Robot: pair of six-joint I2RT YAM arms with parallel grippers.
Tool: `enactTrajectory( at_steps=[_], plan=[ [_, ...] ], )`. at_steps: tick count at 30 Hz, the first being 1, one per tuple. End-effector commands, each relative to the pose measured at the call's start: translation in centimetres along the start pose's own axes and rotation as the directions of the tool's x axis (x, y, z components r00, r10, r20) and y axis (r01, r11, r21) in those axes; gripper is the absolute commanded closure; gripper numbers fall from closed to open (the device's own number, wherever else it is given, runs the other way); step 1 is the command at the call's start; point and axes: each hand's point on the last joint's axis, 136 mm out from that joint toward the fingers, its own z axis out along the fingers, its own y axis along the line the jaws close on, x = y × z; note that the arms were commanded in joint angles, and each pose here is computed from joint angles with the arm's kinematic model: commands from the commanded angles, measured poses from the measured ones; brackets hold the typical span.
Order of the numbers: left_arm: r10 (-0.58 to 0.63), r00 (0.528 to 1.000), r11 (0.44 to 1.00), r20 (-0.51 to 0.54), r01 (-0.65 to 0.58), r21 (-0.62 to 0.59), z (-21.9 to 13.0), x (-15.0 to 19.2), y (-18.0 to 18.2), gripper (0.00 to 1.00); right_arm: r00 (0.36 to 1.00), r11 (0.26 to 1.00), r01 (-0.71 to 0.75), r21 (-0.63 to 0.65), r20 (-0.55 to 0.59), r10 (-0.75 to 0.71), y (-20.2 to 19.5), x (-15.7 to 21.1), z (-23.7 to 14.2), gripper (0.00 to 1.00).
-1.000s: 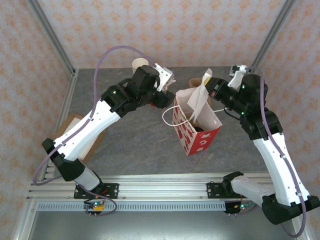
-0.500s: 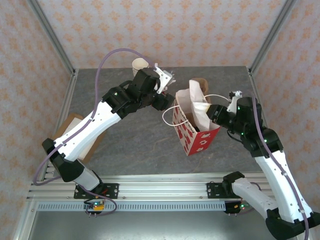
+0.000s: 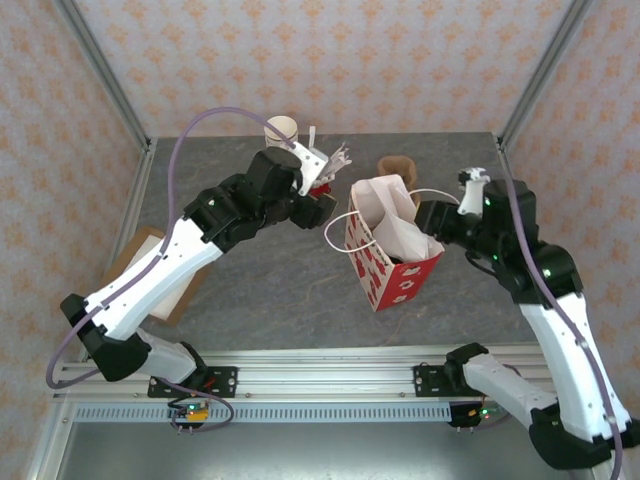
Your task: Pack the takeout coffee
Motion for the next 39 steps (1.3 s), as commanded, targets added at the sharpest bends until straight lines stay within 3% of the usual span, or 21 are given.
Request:
enactTrajectory(
  at_steps=[1,5,9,13,15,20,24,27,29,30,32,35,39],
  plan=[
    [-0.044,0.998,0.998,0.042,0.046,-0.053,-1.0,-0.1,1.5,0.26,0.995,0.999,0.049,-0.013,-0.091,-0.05,0.4,0.7,2.2,0.67],
    [-0.049,0.998,0.996,0.034,0.051,-0.07,-1.4,0.8,2.0,0.26,0.976,0.997,0.069,-0.016,-0.204,-0.071,0.8,3.8,4.0,0.77],
    [-0.059,0.998,0.995,0.033,0.061,-0.073,-1.5,1.5,2.2,0.26,0.947,0.991,0.098,0.095,-0.314,-0.064,-1.0,6.5,5.5,0.81],
    [-0.067,0.997,0.995,0.025,0.069,-0.079,-1.8,2.2,2.4,0.26,0.94,0.98,0.12,0.157,-0.336,-0.062,-2.2,6.8,5.4,0.81],
    [-0.074,0.997,0.994,0.029,0.076,-0.084,-2.1,2.6,2.6,0.26,0.945,0.982,0.121,0.145,-0.321,-0.069,-1.6,6.0,4.9,0.75],
    [-0.111,0.991,0.983,0.07,0.12,-0.137,-3.4,3.9,3.8,0.23,0.984,0.99,0.113,0.088,-0.148,-0.1,0.7,1.8,1.2,0.54],
    [-0.17,0.97,0.947,0.174,0.21,-0.242,-5.1,5.4,6.5,0.17,0.988,0.956,0.119,0.269,0.066,-0.141,-2.2,-2.1,-3.0,0.44],
    [-0.241,0.93,0.886,0.277,0.328,-0.329,-6.2,7.6,9.7,0.09,0.955,0.837,0.035,0.547,0.229,-0.19,-7.8,-4.6,-6.1,0.34],
    [-0.281,0.897,0.826,0.34,0.407,-0.391,-6.4,9.7,12.3,0.04,0.923,0.713,-0.068,0.698,0.315,-0.22,-11.8,-5.4,-8.0,0.22],
    [-0.292,0.885,0.8,0.363,0.434,-0.414,-6.4,10.6,13.4,0.01,0.911,0.665,-0.114,0.738,0.344,-0.226,-13.3,-5.3,-8.3,0.11],
    [-0.312,0.862,0.739,0.4,0.485,-0.467,-5.9,13.0,15.7,0.0,0.889,0.578,-0.207,0.789,0.398,-0.225,-16.6,-4.4,-8.2,0.01],
    [-0.307,0.858,0.661,0.412,0.504,-0.556,-4.6,16.6,18.9,0.0,0.868,0.479,-0.321,0.817,0.456,-0.196,-21.3,-2.1,-6.5,0.01],
    [-0.225,0.871,0.604,0.436,0.476,-0.639,-3.8,20.3,21.8,0.0,0.873,0.468,-0.33,0.82,0.454,-0.18,-26.5,1.5,-1.4,0.01]
  ],
)
